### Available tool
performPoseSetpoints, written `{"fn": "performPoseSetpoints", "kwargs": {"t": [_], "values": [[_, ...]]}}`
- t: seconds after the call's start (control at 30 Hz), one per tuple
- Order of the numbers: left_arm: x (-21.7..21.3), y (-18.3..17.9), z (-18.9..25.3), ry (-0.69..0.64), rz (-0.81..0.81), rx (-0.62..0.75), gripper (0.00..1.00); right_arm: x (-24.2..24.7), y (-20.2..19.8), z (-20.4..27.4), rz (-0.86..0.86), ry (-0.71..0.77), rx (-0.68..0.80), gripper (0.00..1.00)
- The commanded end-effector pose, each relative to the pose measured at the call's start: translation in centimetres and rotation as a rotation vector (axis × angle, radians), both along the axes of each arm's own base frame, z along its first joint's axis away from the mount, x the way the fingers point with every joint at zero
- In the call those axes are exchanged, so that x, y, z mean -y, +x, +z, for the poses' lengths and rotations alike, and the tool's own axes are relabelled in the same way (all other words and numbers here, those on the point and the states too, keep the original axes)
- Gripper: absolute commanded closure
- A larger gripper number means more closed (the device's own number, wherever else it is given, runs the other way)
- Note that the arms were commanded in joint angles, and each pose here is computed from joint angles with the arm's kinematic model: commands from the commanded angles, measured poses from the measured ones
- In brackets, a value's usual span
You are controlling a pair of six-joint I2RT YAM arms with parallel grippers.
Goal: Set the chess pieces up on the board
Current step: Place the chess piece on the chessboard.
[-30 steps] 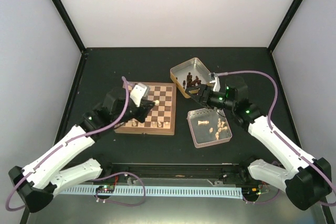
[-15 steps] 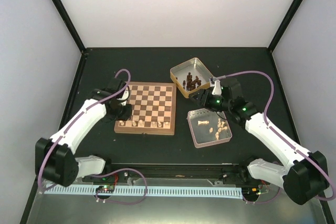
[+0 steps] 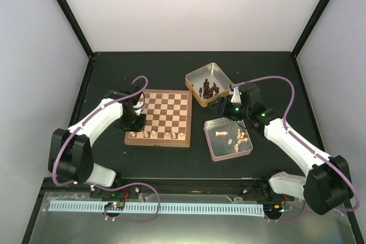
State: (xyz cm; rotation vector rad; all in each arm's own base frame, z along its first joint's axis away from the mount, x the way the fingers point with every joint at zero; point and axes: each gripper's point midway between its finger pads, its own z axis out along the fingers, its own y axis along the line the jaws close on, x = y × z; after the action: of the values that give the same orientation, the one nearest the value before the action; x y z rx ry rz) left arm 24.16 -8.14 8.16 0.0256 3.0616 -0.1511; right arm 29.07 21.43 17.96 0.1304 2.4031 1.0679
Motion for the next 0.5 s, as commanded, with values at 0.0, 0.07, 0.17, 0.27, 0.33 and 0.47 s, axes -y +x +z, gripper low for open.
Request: {"fn": "performPoseSetpoints", "kwargs": {"t": [0.0,0.07,0.17,0.27,0.33,0.47], "values": [[-0.2,0.1,0.1,0.008,-0.001,-0.029,0.97,0.0,0.5,1.0,0.022,0.005,0.036,0.36],[-0.2,0.1,-0.1,0.014,0.001,-0.039,0.96,0.0,0.5,0.9,0.025,0.004,0.034,0.36],[-0.3,0.0,-0.4,0.018,0.003,-0.054,0.95,0.1,0.6,0.8,0.024,0.002,0.035,0.36],[-0.3,-0.2,-0.8,0.02,0.002,-0.07,0.94,0.1,0.5,0.8,0.027,0.001,0.038,0.36],[-0.4,-0.2,-0.9,0.028,0.008,-0.074,0.94,0.1,0.4,0.8,0.028,-0.001,0.038,0.36],[-0.5,0.0,-1.0,0.039,0.012,-0.076,0.94,0.1,0.3,0.9,0.03,0.0,0.041,0.36]]}}
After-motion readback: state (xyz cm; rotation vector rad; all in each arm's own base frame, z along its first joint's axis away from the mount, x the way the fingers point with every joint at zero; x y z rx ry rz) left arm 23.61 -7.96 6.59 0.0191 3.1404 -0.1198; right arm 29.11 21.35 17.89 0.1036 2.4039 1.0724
